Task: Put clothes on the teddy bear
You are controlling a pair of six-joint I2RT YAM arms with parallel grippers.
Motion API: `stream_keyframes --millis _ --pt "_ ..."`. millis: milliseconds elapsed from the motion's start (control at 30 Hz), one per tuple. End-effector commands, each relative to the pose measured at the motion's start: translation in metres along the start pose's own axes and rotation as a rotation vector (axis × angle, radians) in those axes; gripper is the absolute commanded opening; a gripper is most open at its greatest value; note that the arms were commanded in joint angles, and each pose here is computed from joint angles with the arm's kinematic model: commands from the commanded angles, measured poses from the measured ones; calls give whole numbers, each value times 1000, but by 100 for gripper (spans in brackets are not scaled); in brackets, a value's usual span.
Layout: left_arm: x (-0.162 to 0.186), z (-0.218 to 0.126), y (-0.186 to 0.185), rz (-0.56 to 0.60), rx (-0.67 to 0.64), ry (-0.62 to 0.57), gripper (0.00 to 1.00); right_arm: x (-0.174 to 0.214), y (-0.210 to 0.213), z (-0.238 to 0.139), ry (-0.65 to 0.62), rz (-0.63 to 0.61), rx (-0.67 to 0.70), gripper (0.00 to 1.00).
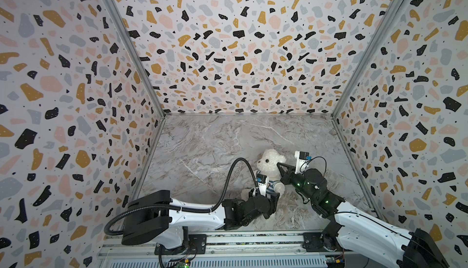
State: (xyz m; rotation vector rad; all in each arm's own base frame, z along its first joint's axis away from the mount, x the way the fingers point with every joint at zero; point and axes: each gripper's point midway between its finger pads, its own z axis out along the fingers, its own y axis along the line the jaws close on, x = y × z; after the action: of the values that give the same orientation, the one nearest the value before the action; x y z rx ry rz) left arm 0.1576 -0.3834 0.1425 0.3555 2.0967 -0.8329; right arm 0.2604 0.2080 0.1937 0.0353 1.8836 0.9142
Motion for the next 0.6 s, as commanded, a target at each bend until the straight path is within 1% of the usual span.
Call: stream_keyframes --millis 0,100,200,300,367,500,567 --pt "-16 2 -22 -34 51 -49 68 -17 7 -2 -32 34 17 0" --pt "-15 8 -23 -42 40 -49 66 -16 6 -2 -34 44 18 0" --pt "-14 12 -15 -65 -8 -62 61 -18 7 -3 -39 49 12 0" --pt "-14 17 -9 -56 -54 -71 56 -18 7 -5 -39 54 13 0" --pt "-13 21 -8 -47 -73 -75 51 -17 6 -5 -40 58 14 0" --pt "-16 25 -14 -45 -59 -82 41 -16 6 -5 -34 64 12 0" --pt "-17 25 -16 -44 -52 -84 31 -15 5 -5 -33 66 12 0"
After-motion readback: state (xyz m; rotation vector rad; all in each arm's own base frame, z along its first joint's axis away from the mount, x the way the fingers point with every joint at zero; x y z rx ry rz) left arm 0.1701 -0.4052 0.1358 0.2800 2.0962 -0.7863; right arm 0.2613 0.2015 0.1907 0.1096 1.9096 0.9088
